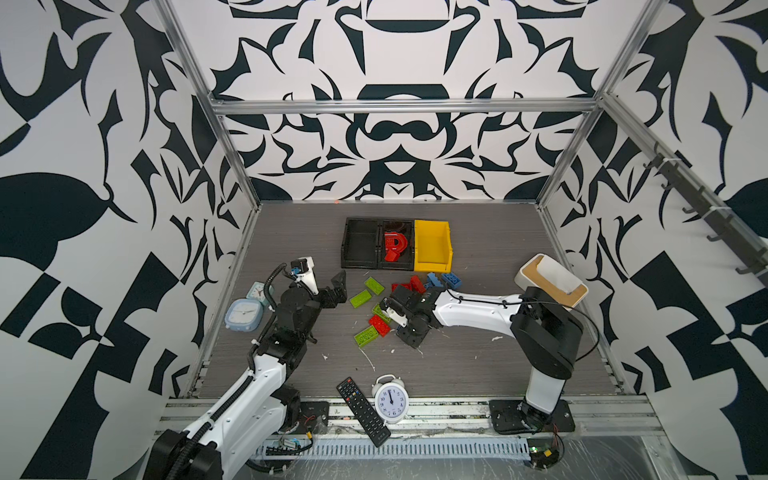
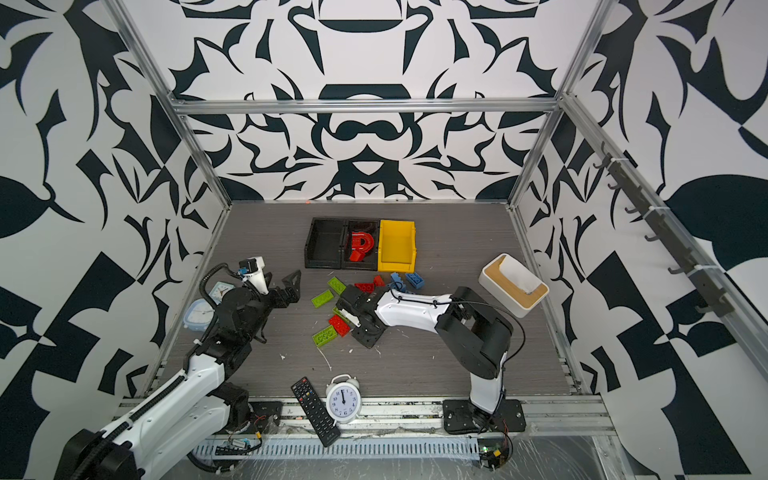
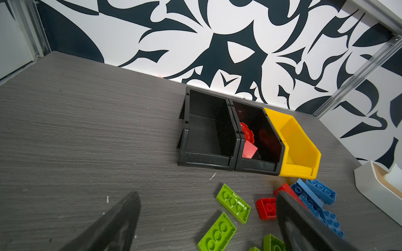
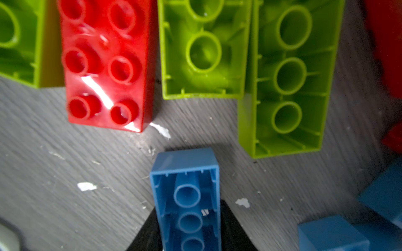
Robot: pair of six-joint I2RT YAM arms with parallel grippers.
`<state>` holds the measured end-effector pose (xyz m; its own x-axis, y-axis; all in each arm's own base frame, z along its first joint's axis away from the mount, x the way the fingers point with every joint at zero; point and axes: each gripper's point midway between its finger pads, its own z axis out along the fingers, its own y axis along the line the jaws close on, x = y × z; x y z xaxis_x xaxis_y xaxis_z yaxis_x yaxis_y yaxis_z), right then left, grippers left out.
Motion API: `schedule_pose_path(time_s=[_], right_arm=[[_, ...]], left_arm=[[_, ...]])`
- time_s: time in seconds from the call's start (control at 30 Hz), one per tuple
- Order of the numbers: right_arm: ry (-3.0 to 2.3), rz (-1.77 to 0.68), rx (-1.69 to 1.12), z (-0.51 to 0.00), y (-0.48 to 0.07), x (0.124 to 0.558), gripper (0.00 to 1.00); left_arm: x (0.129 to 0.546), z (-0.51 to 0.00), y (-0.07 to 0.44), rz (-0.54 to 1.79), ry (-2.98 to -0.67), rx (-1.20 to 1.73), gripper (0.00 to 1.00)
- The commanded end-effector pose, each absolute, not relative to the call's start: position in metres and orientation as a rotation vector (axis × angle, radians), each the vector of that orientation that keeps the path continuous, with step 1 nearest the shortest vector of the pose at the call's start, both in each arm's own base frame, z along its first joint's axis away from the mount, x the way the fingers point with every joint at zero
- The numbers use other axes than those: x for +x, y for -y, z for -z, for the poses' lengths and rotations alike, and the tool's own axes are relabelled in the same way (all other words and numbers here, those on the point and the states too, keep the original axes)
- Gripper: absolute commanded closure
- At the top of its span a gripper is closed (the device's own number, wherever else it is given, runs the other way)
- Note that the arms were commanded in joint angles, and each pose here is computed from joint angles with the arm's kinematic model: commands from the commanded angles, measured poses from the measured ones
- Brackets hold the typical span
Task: Sort the legos into containers by color
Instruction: 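Move the right gripper back over the pile toward a blue brick, then lower the right gripper and grasp the blue 2x4 brick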
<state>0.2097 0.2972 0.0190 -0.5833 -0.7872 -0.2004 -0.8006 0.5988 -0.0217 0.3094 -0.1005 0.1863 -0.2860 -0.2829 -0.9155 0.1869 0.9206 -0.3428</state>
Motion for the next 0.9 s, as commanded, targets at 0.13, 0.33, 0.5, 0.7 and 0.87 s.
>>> schedule_pose_path(time_s=[0.13, 0.33, 0.5, 0.7, 0.87], right_arm=[[-2.621, -0.123, -1.286, -0.026, -0.297, 0.209, 0.69], [-2.562, -0.211, -1.235, -0.049, -0.304, 0.211, 0.80], [-2.512, -0.306, -1.166, -0.074, -0.309, 0.218, 0.81], [-2.438, -0.455, -1.005, -0.117, -0.304, 0.246, 0.81], [-2.346, -0.502, -0.793, -0.158, -0.290, 0.289, 0.81]], left_arm=[[0.310, -0.191, 0.101, 0.468, -1.790, -0.072, 0.00], [0.309, -0.192, 0.101, 0.468, -1.788, -0.071, 0.00], [0.309, -0.192, 0.101, 0.468, -1.789, -0.072, 0.00], [0.310, -0.191, 0.102, 0.476, -1.791, -0.070, 0.00], [0.311, -0.190, 0.102, 0.474, -1.796, -0.075, 0.00]])
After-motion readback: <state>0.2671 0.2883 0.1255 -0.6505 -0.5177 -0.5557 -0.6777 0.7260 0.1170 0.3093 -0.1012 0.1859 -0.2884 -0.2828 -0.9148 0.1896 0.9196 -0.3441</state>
